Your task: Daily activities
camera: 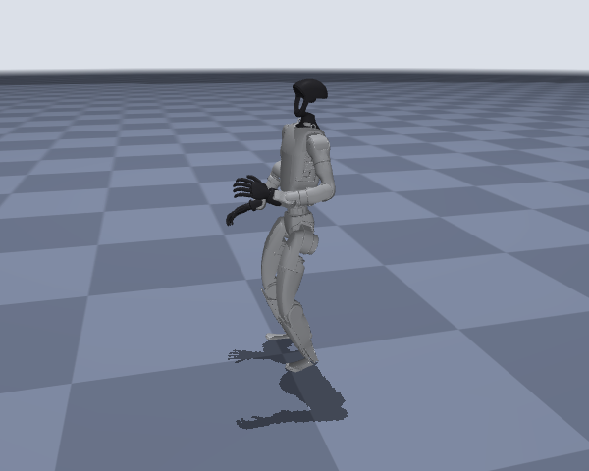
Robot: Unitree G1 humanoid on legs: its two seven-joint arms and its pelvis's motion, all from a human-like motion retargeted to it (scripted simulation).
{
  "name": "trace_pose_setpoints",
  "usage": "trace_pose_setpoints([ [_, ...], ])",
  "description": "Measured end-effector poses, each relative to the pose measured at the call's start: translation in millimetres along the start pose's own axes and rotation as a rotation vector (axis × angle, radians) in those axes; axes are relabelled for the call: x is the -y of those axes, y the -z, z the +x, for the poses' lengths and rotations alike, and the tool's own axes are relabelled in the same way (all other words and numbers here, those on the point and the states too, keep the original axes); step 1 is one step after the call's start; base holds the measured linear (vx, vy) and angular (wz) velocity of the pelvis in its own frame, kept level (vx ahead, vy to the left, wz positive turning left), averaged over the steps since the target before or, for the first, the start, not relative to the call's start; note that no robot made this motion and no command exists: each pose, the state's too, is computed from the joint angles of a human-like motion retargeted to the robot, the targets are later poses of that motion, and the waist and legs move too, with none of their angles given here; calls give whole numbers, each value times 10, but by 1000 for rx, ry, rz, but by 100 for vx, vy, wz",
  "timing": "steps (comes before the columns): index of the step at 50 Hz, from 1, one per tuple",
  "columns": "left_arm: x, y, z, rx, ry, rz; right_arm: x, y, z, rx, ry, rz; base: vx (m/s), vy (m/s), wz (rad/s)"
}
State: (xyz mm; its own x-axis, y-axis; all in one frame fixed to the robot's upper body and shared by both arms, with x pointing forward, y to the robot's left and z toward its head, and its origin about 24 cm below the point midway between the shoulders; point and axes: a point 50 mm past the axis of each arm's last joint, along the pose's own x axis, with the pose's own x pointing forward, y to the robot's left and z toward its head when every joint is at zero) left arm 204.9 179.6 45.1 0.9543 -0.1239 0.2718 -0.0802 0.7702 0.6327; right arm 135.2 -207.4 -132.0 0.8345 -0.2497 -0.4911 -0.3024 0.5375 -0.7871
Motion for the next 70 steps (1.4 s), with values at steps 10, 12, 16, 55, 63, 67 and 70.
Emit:
trace_pose_setpoints([
  [10, 144, 209, -61, -131, 34, 16, 57, 20, 44, -23, 3, 34, 0, 0, 0],
  [12, 179, 254, -65, -157, 45, 18, 77, 22, 59, -29, 8, 46, 0, 0, 0],
  [16, 255, 342, -92, -210, 70, 20, 105, 33, 74, -42, 19, 66, 0, 0, 0],
  [55, 735, 836, -324, -539, 276, 18, 323, -9, 213, -25, 69, 127, 0, 0, 0],
  [63, 771, 839, -362, -556, 303, -8, 337, -2, 225, -34, 63, 137, 0, 0, 0],
  [67, 778, 840, -387, -564, 308, -20, 345, -2, 229, -36, 64, 142, 0, 0, 0],
  [70, 783, 843, -408, -570, 311, -28, 354, -2, 232, -37, 68, 147, 0, 0, 0],
])
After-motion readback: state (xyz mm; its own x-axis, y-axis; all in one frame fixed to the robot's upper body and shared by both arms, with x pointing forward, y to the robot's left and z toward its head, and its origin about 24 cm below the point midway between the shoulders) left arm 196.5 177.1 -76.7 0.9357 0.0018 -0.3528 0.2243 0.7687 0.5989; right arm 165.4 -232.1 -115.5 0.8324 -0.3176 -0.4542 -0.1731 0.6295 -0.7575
